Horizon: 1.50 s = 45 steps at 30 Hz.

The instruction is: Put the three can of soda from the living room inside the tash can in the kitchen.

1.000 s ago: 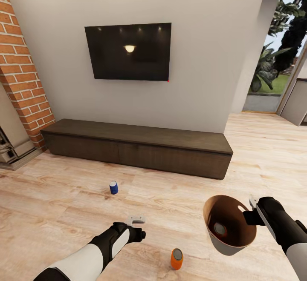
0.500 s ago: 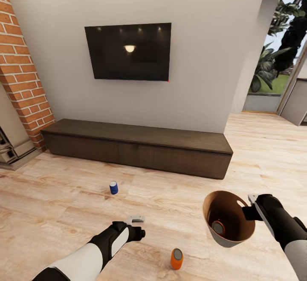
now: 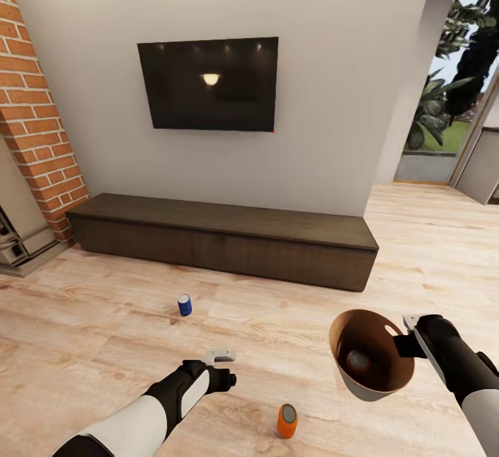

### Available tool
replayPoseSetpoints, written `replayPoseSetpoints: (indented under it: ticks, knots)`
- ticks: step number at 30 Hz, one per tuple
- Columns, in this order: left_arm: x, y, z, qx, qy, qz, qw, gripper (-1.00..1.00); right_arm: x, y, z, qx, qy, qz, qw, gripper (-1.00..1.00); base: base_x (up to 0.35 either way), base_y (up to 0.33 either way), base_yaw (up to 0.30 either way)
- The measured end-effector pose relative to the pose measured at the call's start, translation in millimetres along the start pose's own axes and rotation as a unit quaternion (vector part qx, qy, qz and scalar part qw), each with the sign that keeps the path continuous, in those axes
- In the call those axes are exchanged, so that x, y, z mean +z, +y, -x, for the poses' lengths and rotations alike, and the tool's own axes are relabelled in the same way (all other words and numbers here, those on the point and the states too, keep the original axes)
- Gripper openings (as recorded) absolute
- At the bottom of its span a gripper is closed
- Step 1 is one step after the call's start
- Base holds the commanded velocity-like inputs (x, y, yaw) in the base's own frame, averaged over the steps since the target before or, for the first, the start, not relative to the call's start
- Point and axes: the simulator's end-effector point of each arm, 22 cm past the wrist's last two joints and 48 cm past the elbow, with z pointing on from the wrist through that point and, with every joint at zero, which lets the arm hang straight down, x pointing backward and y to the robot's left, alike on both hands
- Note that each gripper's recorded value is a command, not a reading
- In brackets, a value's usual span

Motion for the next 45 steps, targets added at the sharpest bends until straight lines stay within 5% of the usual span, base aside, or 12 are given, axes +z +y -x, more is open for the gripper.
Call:
replayPoseSetpoints:
  ticks: [7, 21, 25, 45]
  knots:
    - [0.3, 4, -2, -0.001, 0.0, 0.002, 1.0, 1.0, 2.0, 3, -5, 0.001, 0.003, 0.002, 1.0, -1.0, 0.02, -0.01, -0.055]
    - [5.5, 18, -37, -0.006, 0.017, 0.009, 0.9998, 1.0, 28.1, 24, -98, 0.004, 0.094, 0.016, 0.9954, -1.0, 0.143, -0.118, -0.262]
    - [5.3, 18, -38, -0.006, 0.016, 0.009, 0.9998, 1.0, 19.8, 22, -76, 0.001, 0.067, 0.012, 0.9977, -1.0, 0.157, -0.162, -0.286]
    - [5.0, 17, -35, -0.007, 0.014, 0.008, 0.9999, 1.0, 20.4, 27, -79, -0.002, 0.071, 0.016, 0.9974, -1.0, 0.073, -0.089, -0.181]
